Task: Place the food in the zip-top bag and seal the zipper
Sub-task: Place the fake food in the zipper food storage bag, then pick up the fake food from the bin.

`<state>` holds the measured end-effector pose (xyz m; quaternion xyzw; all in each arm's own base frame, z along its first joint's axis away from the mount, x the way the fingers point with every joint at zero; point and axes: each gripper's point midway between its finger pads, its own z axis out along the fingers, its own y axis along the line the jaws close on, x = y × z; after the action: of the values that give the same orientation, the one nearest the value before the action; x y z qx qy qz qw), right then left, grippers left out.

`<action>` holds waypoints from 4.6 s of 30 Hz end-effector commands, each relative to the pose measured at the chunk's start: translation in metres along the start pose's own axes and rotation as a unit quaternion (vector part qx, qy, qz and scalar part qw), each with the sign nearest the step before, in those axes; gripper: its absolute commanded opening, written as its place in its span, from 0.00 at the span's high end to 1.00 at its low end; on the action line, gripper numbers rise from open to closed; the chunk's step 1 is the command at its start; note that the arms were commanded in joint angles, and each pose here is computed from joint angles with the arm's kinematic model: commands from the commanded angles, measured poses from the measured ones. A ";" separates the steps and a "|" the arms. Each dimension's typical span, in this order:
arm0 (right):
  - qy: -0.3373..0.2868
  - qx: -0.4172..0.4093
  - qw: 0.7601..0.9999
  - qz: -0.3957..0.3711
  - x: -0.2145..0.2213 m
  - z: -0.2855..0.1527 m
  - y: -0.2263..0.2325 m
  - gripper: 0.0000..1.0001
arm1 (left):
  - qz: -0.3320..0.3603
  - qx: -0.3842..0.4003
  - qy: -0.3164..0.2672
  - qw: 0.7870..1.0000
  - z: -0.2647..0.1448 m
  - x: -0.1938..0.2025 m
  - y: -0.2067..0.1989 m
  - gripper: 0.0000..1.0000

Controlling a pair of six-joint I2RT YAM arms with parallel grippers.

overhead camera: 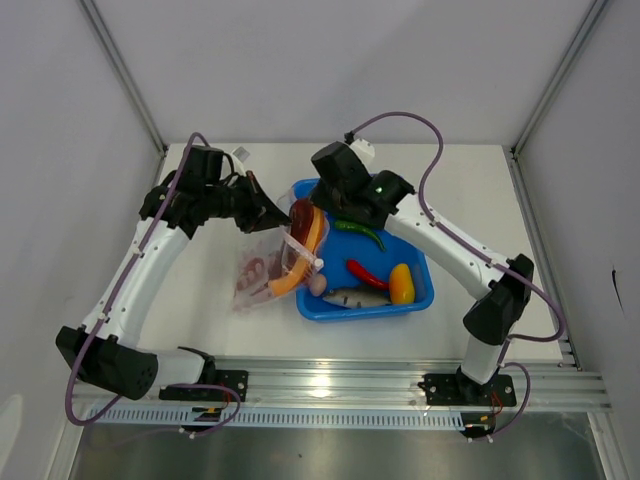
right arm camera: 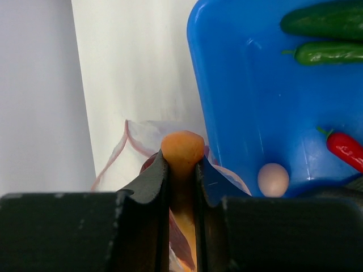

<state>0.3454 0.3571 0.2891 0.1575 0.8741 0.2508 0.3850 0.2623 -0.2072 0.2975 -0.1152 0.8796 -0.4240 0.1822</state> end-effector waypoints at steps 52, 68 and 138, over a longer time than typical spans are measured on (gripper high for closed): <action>0.339 -0.319 0.866 -0.181 0.078 -0.125 -0.022 0.81 | 0.028 0.039 -0.009 0.999 -0.009 -0.005 -0.026 1.00; 0.271 -0.215 0.938 -0.030 0.001 -0.095 0.007 1.00 | 0.027 0.043 -0.011 0.999 -0.010 -0.004 -0.025 0.99; 0.168 -0.052 0.974 -0.143 -0.066 -0.036 -0.120 0.26 | 0.058 -0.003 -0.051 0.997 -0.041 0.009 0.004 0.99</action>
<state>0.3472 0.2171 0.3017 -0.0130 0.9171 0.2882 0.2750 0.2428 -0.1881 0.3103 -0.0941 0.8779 -0.4106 0.2279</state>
